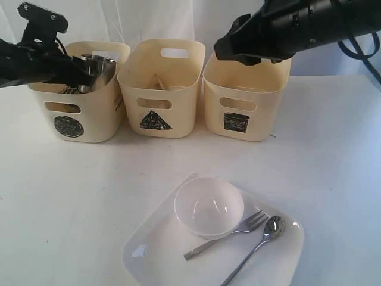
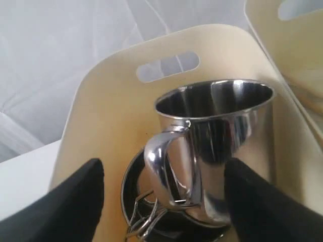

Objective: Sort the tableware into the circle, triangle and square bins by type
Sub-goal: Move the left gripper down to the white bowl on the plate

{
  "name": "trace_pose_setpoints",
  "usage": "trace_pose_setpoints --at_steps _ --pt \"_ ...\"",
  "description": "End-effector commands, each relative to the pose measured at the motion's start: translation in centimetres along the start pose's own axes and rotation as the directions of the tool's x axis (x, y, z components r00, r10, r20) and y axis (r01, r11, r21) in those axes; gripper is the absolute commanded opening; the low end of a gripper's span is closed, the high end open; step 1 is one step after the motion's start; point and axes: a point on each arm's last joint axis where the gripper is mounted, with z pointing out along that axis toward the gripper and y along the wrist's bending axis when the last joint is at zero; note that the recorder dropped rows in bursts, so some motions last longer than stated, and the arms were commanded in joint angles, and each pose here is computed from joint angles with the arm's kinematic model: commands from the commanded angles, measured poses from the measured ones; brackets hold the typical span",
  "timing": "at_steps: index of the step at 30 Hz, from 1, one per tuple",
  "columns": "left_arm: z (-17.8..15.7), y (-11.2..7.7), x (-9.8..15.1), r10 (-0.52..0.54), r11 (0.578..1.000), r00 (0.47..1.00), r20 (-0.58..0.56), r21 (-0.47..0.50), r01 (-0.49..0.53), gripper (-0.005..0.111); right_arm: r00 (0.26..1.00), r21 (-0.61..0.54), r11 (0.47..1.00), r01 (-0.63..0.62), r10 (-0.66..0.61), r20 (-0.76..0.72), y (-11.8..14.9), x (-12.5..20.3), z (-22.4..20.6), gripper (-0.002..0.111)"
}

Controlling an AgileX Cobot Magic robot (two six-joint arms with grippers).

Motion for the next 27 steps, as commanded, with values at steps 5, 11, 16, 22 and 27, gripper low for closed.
trace_pose_setpoints --at_steps 5,11,16,22,27 --pt "-1.7 0.5 -1.9 -0.052 0.999 0.998 0.034 0.011 0.052 0.071 0.981 -0.042 0.995 -0.089 0.08 -0.177 0.1 1.8 1.0 0.042" --pt "-6.2 0.7 -5.0 -0.042 0.994 0.998 0.049 0.104 0.037 0.071 0.939 -0.037 0.99 -0.137 0.118 -0.324 -0.3 3.6 2.5 0.049" --pt "-10.2 0.3 -6.2 -0.01 0.974 1.0 0.001 0.228 0.009 0.066 0.911 -0.045 0.991 -0.123 0.095 -0.401 -0.3 4.4 2.6 0.054" --pt "-12.5 -0.9 -5.4 0.01 0.919 0.985 -0.171 0.39 0.059 0.032 0.863 0.033 0.98 -0.199 0.191 -0.468 -0.8 5.4 3.2 0.056" --pt "-13.2 -1.6 -4.6 -0.046 0.881 0.949 -0.311 0.435 0.185 0.004 0.812 0.035 0.97 -0.24 0.22 -0.541 -0.9 6.5 4.2 0.056"
